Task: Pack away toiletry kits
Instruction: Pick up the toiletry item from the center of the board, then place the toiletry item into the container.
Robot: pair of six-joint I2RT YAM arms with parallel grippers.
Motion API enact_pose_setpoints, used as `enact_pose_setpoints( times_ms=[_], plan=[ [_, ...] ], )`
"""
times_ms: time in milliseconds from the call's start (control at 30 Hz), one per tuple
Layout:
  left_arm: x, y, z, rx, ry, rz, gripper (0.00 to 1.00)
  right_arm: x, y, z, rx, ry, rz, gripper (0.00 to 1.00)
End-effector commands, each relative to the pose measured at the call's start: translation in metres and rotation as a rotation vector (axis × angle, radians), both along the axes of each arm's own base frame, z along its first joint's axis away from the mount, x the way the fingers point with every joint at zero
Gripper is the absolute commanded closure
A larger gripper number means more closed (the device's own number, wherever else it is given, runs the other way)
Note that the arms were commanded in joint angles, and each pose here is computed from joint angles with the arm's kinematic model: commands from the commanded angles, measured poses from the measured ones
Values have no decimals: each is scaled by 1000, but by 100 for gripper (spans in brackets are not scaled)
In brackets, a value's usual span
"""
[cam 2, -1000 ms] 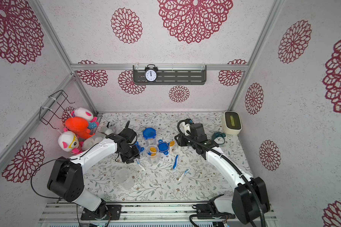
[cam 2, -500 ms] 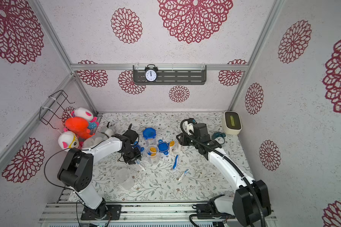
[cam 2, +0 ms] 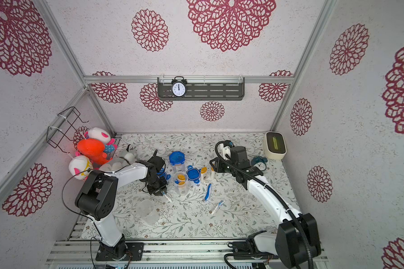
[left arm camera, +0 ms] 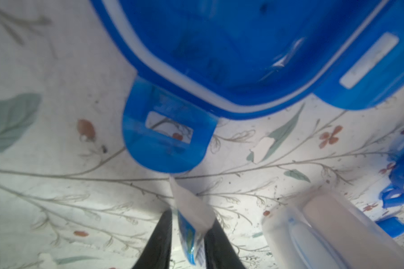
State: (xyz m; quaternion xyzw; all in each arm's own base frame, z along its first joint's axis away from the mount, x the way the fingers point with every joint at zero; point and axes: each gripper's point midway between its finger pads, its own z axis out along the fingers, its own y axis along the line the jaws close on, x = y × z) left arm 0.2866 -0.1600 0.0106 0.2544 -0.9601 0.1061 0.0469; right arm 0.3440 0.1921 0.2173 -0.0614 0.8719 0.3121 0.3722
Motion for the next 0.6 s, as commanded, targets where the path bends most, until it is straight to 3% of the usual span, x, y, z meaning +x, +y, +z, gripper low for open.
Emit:
enact_pose_setpoints(
  times_ms=[0, 133, 300, 567],
  plan=[
    [1, 8, 1, 26, -21, 0, 82, 2, -2, 17, 31, -52, -11, 61],
    [11, 21, 28, 92, -126, -24, 90, 4, -3, 19, 31, -58, -18, 61],
    [26, 45, 79, 211, -287, -59, 90, 7, -3, 24, 38, -66, -28, 62],
    [60, 53, 199, 368, -697, -189, 91, 10, -8, 28, 24, -79, -58, 62]
  ],
)
